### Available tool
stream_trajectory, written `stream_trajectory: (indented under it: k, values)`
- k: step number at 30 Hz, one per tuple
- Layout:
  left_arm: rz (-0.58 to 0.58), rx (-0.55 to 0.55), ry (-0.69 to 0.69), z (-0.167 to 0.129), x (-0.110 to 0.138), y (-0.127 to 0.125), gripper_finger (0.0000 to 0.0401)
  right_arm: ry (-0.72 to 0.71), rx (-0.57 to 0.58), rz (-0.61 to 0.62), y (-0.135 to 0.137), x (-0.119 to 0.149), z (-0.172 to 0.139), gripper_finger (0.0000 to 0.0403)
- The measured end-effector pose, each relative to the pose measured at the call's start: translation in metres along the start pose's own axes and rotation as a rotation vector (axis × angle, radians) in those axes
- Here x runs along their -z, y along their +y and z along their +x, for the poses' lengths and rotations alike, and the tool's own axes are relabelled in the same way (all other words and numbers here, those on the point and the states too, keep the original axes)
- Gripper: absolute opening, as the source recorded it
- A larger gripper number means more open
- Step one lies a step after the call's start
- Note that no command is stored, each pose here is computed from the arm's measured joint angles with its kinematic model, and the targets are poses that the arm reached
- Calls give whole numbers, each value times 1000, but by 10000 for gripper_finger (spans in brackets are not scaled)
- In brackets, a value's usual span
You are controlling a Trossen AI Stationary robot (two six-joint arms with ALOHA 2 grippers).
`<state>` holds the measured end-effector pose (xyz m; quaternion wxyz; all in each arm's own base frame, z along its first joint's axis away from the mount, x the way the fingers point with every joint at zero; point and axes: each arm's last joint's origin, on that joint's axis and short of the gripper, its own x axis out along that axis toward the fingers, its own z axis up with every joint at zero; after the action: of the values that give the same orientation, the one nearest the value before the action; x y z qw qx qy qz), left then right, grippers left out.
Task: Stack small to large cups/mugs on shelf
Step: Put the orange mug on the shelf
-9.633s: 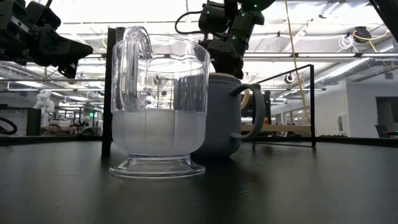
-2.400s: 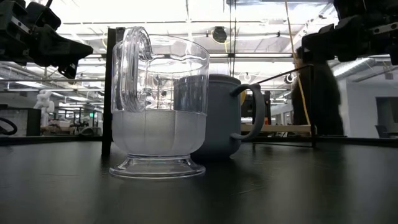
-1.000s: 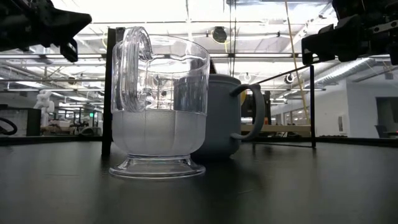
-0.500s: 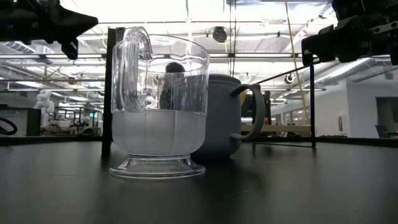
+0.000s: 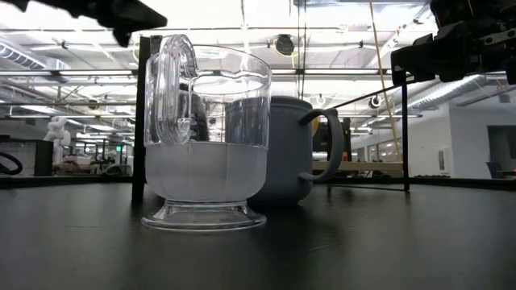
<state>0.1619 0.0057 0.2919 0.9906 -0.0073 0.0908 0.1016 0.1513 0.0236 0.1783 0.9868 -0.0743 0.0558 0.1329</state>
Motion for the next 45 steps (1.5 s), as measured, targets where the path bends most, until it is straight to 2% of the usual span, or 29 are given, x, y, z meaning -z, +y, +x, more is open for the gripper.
stream_trajectory:
  k: [6, 13, 23, 32, 45]
  values:
    - [26, -43, 79, 27, -20, -1, 0, 6, -1, 8, 0, 1, 0, 0]
    - [13, 30, 119, 56, -35, 0, 0, 20, -3, 10, 0, 2, 0, 0]
    - [-20, 94, -33, 83, -51, 3, 0, 19, -3, 11, 0, 2, 0, 0]
    - [-34, 109, -71, 90, -52, 13, 0, 19, -3, 36, 0, 2, 0, 0]
    - [-45, 136, -71, 90, -52, 11, 0, 19, -3, 36, 0, 2, 0, 0]
